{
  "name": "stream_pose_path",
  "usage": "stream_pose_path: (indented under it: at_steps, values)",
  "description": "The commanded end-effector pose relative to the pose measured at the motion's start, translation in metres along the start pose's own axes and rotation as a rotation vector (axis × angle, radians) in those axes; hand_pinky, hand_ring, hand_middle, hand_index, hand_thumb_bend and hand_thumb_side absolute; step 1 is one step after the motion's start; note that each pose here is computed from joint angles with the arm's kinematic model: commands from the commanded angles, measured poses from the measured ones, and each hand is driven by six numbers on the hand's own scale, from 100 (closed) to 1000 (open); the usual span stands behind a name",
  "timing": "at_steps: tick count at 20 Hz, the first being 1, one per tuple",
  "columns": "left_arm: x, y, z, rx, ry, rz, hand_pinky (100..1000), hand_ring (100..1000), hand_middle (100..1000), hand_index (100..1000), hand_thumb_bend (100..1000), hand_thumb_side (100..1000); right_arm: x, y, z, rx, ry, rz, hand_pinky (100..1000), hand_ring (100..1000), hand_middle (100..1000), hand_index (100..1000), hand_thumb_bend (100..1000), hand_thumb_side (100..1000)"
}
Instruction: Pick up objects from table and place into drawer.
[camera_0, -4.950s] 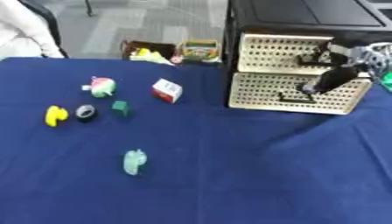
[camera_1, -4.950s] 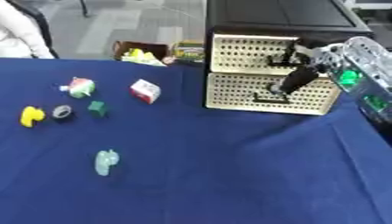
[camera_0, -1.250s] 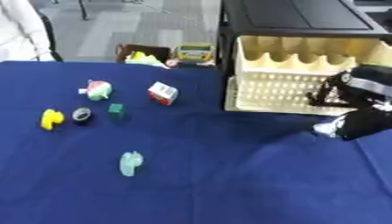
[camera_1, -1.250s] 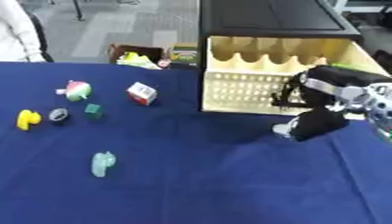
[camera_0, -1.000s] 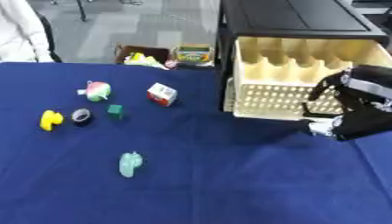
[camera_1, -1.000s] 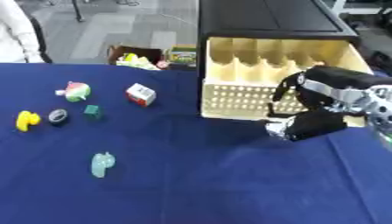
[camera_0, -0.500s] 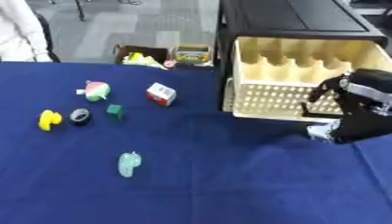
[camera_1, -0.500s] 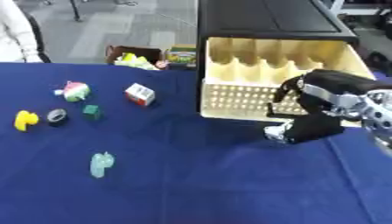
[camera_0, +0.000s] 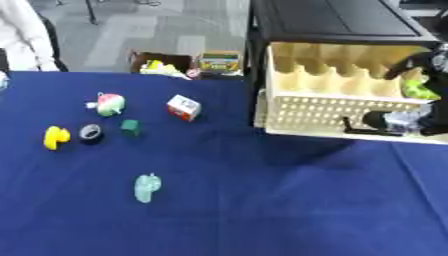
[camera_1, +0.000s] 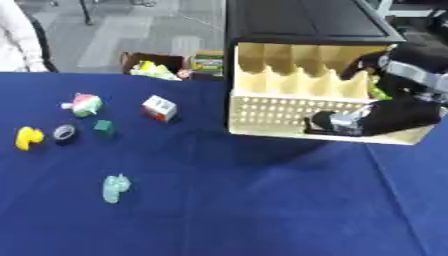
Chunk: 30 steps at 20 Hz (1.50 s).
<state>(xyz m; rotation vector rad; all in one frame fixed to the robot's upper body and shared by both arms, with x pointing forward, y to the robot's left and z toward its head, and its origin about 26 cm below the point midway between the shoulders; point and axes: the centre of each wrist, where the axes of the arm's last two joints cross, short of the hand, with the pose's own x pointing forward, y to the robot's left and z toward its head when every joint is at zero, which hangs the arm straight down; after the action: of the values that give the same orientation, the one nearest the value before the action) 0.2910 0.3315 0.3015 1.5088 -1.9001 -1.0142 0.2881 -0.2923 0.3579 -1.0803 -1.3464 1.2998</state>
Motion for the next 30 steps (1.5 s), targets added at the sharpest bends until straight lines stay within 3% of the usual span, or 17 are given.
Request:
stream_pose_path:
  at_steps: [1,6,8,13,15,22,23,26,30]
  values:
    - [-0.001,0.011,-0.007,-0.031,-0.035,-0.059,479,622,676,878,100,717,-0.005,-0.018,0.011,-0.105,0.020,0.007,153,234,110,836,574,829]
    - [0.003,0.006,-0.014,-0.114,-0.098,-0.076,486,632,675,877,100,728,-0.008,-0.027,0.015,-0.273,-0.013,0.030,153,235,101,824,566,892]
    - [0.005,0.002,-0.016,-0.145,-0.121,-0.077,485,633,674,877,100,736,-0.009,-0.031,0.018,-0.367,-0.009,0.023,165,246,106,810,523,936]
    - [0.009,-0.009,-0.022,-0.224,-0.167,-0.064,491,645,684,882,100,763,-0.008,-0.035,0.018,-0.605,0.028,-0.038,206,289,140,805,432,976]
    - [0.012,-0.015,-0.024,-0.262,-0.186,-0.063,499,656,696,889,100,781,-0.007,-0.034,0.017,-0.682,0.038,-0.068,206,289,139,801,444,985]
    - [0.015,-0.024,-0.029,-0.359,-0.235,-0.058,506,667,702,886,128,826,-0.004,-0.029,0.014,-0.770,0.028,-0.126,206,289,139,796,447,998]
    - [0.015,-0.024,-0.029,-0.362,-0.236,-0.058,509,680,683,865,246,850,-0.004,-0.029,0.014,-0.772,0.027,-0.129,208,290,140,789,440,1000]
    - [0.016,-0.032,-0.027,-0.437,-0.279,-0.076,533,700,691,874,287,844,-0.001,-0.030,0.013,-0.798,0.015,-0.149,208,290,140,787,440,1000]
    - [0.026,-0.050,-0.032,-0.542,-0.367,-0.099,562,721,699,898,482,862,-0.002,-0.027,0.012,-0.809,0.020,-0.167,208,289,138,780,438,1000]
